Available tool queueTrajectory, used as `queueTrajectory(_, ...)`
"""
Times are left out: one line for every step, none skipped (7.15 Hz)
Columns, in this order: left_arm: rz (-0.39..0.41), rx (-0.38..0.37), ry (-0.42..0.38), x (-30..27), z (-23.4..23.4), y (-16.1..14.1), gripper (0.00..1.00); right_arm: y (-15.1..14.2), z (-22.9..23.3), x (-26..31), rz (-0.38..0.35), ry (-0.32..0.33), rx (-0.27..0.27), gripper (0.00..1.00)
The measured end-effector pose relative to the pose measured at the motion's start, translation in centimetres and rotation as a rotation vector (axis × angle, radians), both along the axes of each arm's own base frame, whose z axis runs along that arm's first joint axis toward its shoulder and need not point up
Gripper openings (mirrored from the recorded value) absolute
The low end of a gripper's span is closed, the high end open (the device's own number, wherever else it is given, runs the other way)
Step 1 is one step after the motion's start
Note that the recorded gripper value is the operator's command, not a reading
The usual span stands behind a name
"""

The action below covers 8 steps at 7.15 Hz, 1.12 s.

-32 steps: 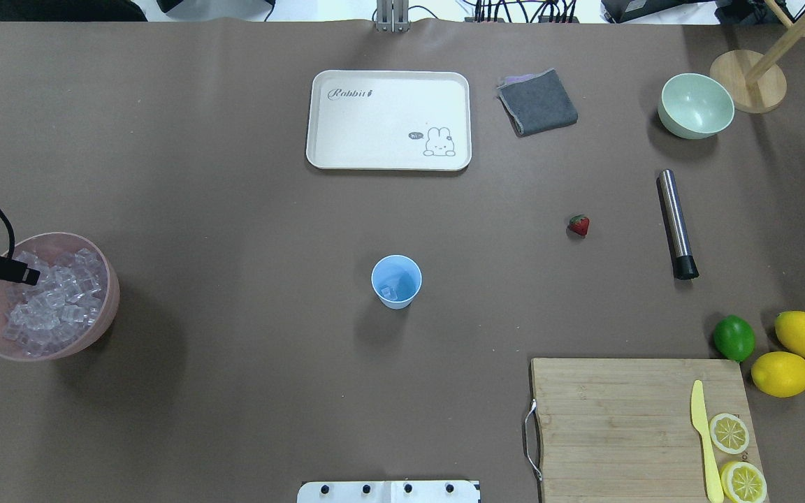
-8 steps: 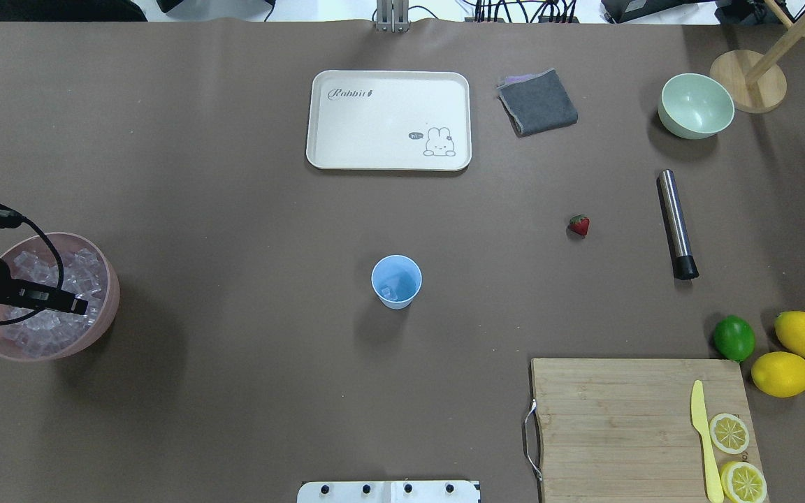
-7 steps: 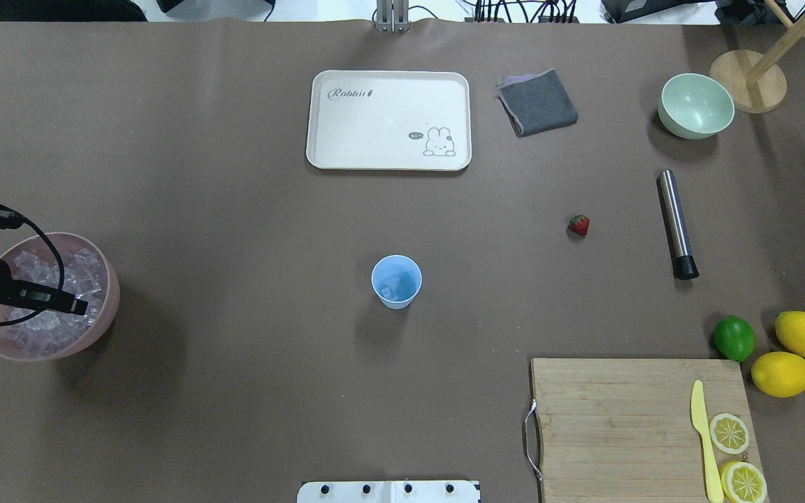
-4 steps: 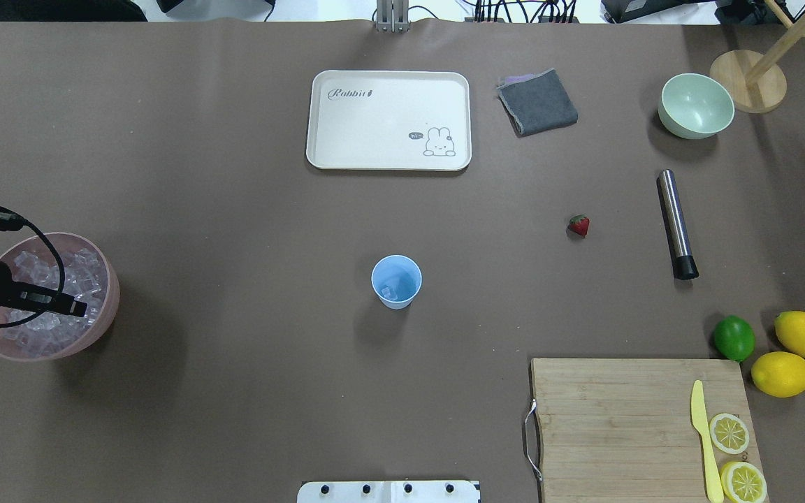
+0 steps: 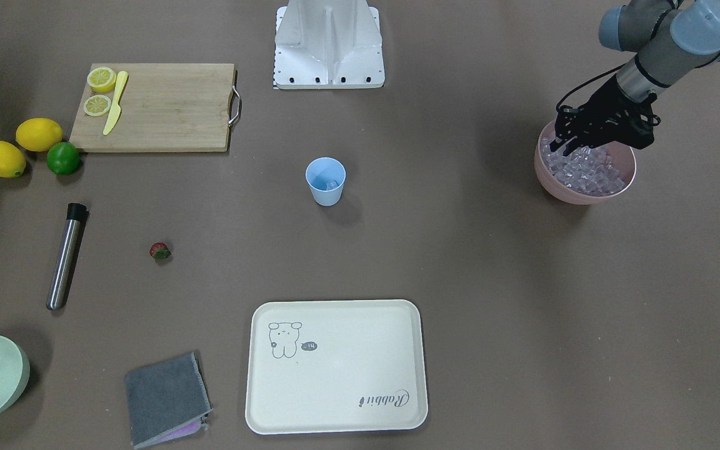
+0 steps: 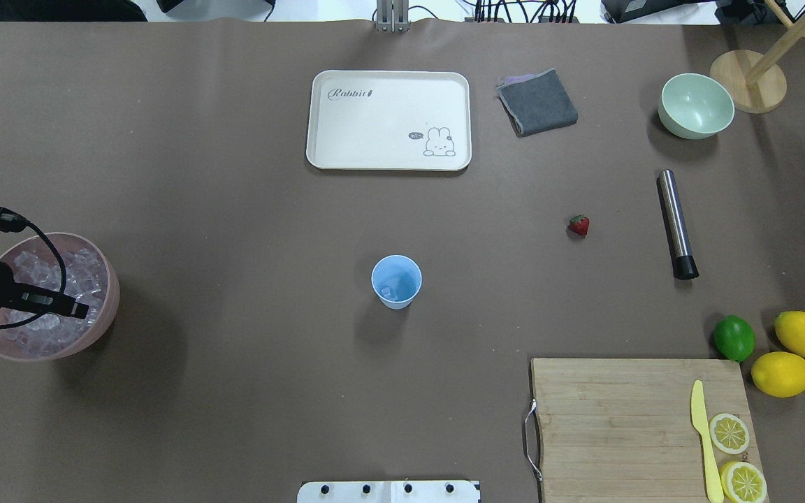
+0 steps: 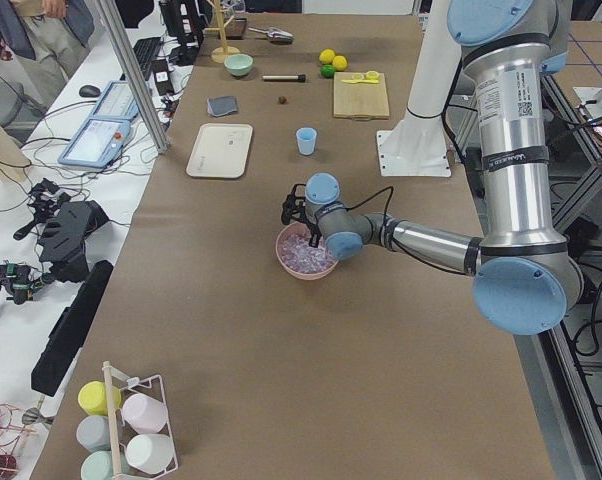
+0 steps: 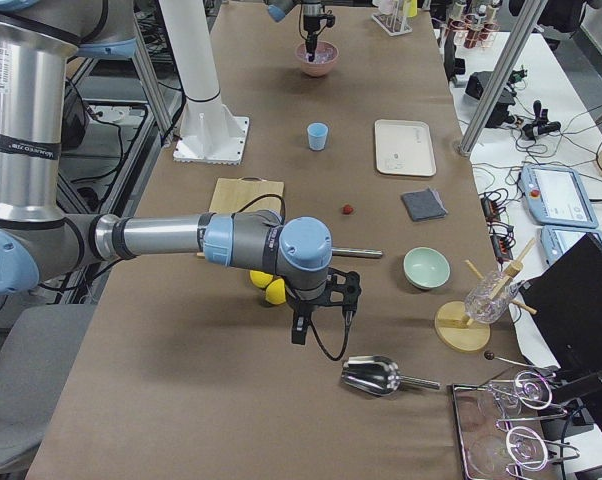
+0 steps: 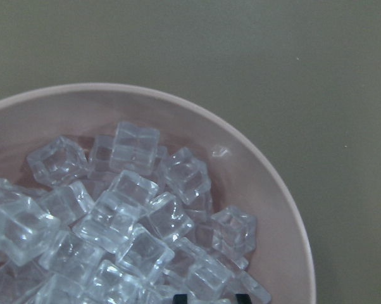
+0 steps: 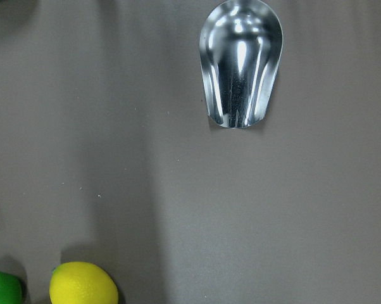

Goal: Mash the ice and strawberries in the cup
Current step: 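Lower the left gripper and grasp another ice cube, then carry the ice cube with the left gripper over the blue cup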

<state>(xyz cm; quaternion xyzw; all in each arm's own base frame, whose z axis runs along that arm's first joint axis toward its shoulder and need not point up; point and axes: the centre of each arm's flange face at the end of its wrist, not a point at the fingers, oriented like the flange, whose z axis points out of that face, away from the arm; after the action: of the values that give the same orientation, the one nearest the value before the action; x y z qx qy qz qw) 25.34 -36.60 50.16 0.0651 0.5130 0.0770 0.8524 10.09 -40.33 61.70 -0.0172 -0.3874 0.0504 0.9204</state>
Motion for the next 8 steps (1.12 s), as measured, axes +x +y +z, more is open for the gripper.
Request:
queueTrajectory(0.015,-0.012,0.017,-0.4,-0.3,-0.2,0.22,0.0,0.0,0.0,0.0,0.0,-0.001,1.0)
queueTrajectory(0.024,-0.028,0.035,-1.2,-0.5,-0.6,0.21,0.1,0.0,0.0,0.0,0.0,-0.001,1.0)
queueTrajectory(0.028,-0.036,0.053,-1.7,-1.1,-1.2,0.22,0.1,0.0,0.0,0.0,-0.001,0.0,1.0)
queueTrajectory(0.023,-0.037,0.066,-1.4,-2.9,-2.4,0.21,0.1,0.0,0.0,0.0,-0.001,0.0,1.0)
queueTrajectory(0.014,-0.042,0.071,-0.3,-6.1,-4.4,0.21,0.1,0.0,0.0,0.0,-0.001,0.0,1.0)
queueTrajectory(0.003,-0.059,0.067,1.2,-10.1,-6.6,0.21,0.0,-0.1,0.0,0.0,-0.002,0.001,1.0)
queueTrajectory(-0.01,-0.089,0.063,3.0,-14.3,-8.5,0.2,0.0,-0.1,0.0,0.0,-0.002,0.001,1.0)
queueTrajectory(-0.03,-0.131,0.049,5.6,-19.0,-9.9,0.2,0.0,-0.1,0.0,0.0,-0.002,0.002,1.0)
